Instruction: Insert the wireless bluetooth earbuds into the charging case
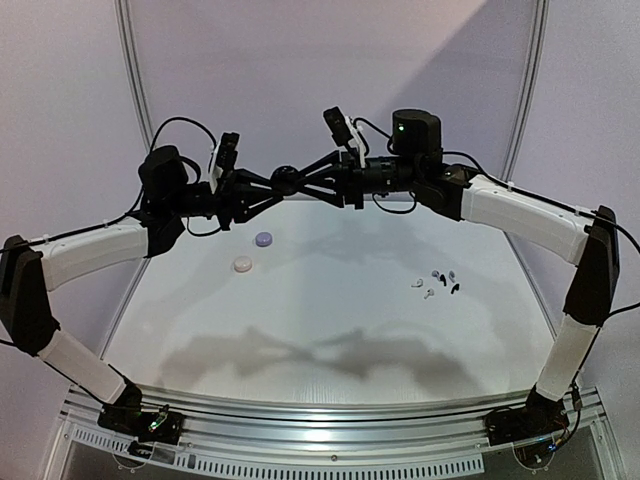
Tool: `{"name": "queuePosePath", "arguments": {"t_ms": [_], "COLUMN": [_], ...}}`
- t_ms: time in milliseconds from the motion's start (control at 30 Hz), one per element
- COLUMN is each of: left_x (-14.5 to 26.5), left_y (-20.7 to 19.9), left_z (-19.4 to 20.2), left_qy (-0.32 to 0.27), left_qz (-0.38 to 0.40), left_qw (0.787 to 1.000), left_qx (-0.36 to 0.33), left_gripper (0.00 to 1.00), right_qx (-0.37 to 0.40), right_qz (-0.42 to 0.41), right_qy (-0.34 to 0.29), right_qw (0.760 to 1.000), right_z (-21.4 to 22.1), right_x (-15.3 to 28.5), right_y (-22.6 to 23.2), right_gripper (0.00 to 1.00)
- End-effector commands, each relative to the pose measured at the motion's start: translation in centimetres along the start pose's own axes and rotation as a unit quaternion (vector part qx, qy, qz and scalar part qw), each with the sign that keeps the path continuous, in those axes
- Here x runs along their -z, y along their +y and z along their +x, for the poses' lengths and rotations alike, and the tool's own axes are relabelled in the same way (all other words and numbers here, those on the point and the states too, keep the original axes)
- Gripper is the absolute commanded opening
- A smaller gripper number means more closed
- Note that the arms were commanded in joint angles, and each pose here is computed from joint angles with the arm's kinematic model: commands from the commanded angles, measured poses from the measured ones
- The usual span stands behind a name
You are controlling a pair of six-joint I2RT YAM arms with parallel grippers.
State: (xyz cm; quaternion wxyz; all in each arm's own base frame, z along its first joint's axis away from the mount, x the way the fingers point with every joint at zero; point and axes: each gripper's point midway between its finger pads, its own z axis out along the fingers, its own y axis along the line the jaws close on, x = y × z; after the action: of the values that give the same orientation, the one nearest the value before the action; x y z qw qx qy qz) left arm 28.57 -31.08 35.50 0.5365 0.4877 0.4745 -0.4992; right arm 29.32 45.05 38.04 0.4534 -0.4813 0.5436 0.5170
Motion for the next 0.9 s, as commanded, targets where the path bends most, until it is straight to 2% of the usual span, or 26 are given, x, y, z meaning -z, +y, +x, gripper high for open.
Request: {"name": "queuePosePath", "arguments": {"t_ms": [0,233,300,400,567,633,867], "left_x": [0.2,0.2,0.2,0.1,0.2,0.2,0.2], "left_y": [-0.6,-0.3,-0.2,-0.2,-0.2,-0.2,-0.3], "left_z": [-0.3,-0.2,-0.2,-0.3,-0.4,-0.4,-0.4], "left_qy": [-0.004,-0.003,-0.004,-0.006,-0.008,-0.008,-0.007], "left_qz": [0.005,0.001,-0.002,-0.002,-0.002,-0.002,-0.002], "left_qw": [1.0,1.0,1.0,1.0,1.0,1.0,1.0], "left_qx": [-0.005,-0.003,-0.002,-0.003,-0.003,-0.003,-0.005], "left_gripper": [0.0,0.0,0.0,0.0,0.0,0.0,0.0], "right_qx": [0.016,0.011,0.011,0.004,0.023,0.027,0.031], "right_qz": [-0.012,-0.023,-0.024,-0.023,-0.016,-0.016,-0.015], "right_qy": [-0.006,0.0,0.005,0.025,0.03,0.031,0.033], "right_qw": [1.0,1.0,1.0,0.999,0.999,0.999,0.999], "right_z": [-1.1,-1.0,-0.8,0.3,0.7,0.8,0.6], "right_x": [-0.4,-0.8,-1.1,-1.6,-1.8,-1.9,-1.9], "right_y": [0.5,0.7,0.7,0.8,0.6,0.7,0.6], "right_gripper": [0.32,0.19,0.19,0.31,0.39,0.39,0.18]}}
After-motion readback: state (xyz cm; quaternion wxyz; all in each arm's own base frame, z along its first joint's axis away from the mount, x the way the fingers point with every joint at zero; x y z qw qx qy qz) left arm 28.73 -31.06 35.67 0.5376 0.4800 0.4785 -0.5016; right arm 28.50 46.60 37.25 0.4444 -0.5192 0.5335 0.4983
